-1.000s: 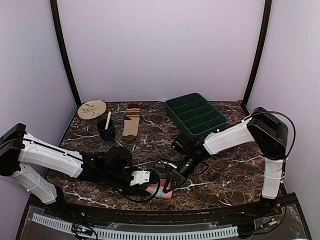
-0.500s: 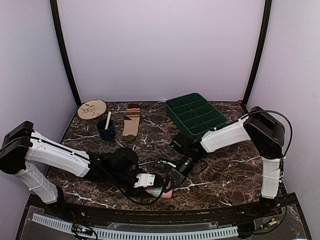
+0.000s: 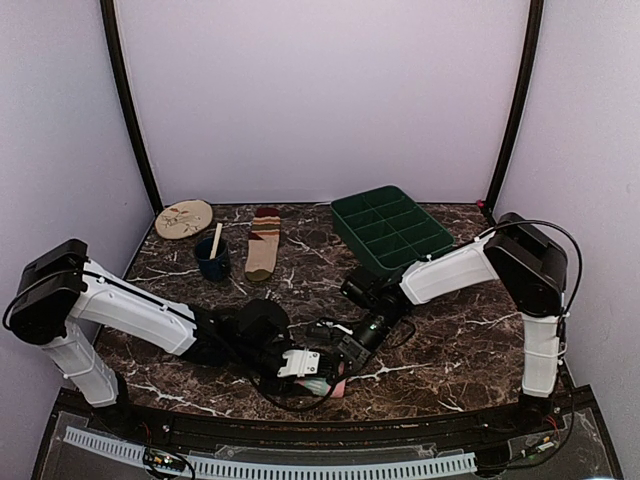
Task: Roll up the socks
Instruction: Roll the sock at the center of the board.
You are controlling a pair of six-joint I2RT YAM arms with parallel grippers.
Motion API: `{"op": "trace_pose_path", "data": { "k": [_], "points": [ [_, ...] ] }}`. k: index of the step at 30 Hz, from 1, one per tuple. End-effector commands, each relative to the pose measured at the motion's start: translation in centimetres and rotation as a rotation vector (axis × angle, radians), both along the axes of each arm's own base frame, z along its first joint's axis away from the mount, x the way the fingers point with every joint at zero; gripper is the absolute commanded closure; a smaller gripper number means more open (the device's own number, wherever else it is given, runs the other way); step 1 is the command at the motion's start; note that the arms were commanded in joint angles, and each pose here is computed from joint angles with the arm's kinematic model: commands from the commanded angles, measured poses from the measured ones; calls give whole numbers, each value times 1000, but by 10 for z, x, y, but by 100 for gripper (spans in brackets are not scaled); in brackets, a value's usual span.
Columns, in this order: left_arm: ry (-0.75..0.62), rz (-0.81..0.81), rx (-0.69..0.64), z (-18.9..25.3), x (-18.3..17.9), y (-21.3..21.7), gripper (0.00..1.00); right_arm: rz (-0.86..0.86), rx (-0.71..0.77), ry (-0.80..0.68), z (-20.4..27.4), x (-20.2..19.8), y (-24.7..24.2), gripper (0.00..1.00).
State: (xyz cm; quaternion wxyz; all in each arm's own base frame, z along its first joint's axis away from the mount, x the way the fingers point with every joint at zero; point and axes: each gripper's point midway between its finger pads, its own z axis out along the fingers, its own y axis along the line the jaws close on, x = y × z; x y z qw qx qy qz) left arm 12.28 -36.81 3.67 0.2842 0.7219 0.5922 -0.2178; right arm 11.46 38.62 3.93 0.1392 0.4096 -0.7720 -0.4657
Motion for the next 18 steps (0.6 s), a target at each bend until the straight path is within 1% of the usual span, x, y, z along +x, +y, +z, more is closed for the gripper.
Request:
{"op": "trace_pose_path", "data": {
  "k": [1,7,8,10,13,16,18],
  "points": [
    [31,-29,54,-17,-8,-1,55,-11,-138,-10,-35,-3,-16,100],
    [84,-39,100,-31,-14,0,71,-19,-139,-12,-36,-3,-17,100],
    [91,-41,106,-33,-15,0,75,-21,-139,-15,-36,-3,-17,100],
    [105,-48,120,-37,-17,2,82,-22,-143,-20,-36,-2,-18,96],
    [129,-58,136,-41,-21,3,93,-32,-149,-35,-36,0,-20,82],
    [156,-58,169,-45,-24,5,96,-52,-145,-45,-34,5,-23,74],
    [176,-58,190,-48,-25,5,98,-70,-136,-57,-30,10,-25,71]
  ]
}}
